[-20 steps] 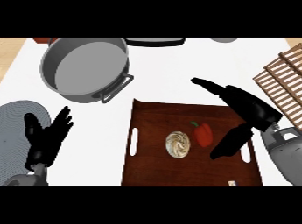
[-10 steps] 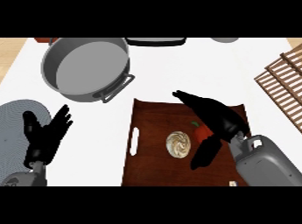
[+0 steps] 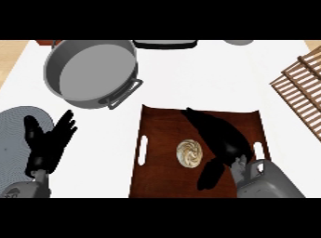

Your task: Pick the cupcake from the tray and place it in the tiered shelf

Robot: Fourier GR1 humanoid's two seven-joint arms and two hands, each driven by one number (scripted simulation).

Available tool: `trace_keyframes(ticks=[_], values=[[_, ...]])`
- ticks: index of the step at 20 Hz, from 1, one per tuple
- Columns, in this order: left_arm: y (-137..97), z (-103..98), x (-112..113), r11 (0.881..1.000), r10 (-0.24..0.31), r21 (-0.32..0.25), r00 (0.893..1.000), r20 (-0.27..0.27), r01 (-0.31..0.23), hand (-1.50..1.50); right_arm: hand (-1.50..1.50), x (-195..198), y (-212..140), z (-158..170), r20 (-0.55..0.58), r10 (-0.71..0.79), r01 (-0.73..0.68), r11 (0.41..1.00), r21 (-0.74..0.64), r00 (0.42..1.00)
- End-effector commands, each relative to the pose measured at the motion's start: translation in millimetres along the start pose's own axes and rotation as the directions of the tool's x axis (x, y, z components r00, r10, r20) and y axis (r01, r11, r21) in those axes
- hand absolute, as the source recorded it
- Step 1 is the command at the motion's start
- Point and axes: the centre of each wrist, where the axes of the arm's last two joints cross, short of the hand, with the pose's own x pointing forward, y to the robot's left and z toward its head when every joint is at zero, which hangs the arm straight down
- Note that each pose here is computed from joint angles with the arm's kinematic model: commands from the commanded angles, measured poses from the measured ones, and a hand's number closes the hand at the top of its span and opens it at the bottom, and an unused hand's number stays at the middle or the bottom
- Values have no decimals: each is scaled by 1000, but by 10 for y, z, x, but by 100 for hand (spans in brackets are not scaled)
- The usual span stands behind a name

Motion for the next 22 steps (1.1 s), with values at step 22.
trace_keyframes(ticks=[22], values=[[192, 94, -73, 1000, 4, -9, 1000, 2, -4, 0, -150, -97, 455, -439, -85, 97, -105, 990, -94, 992]])
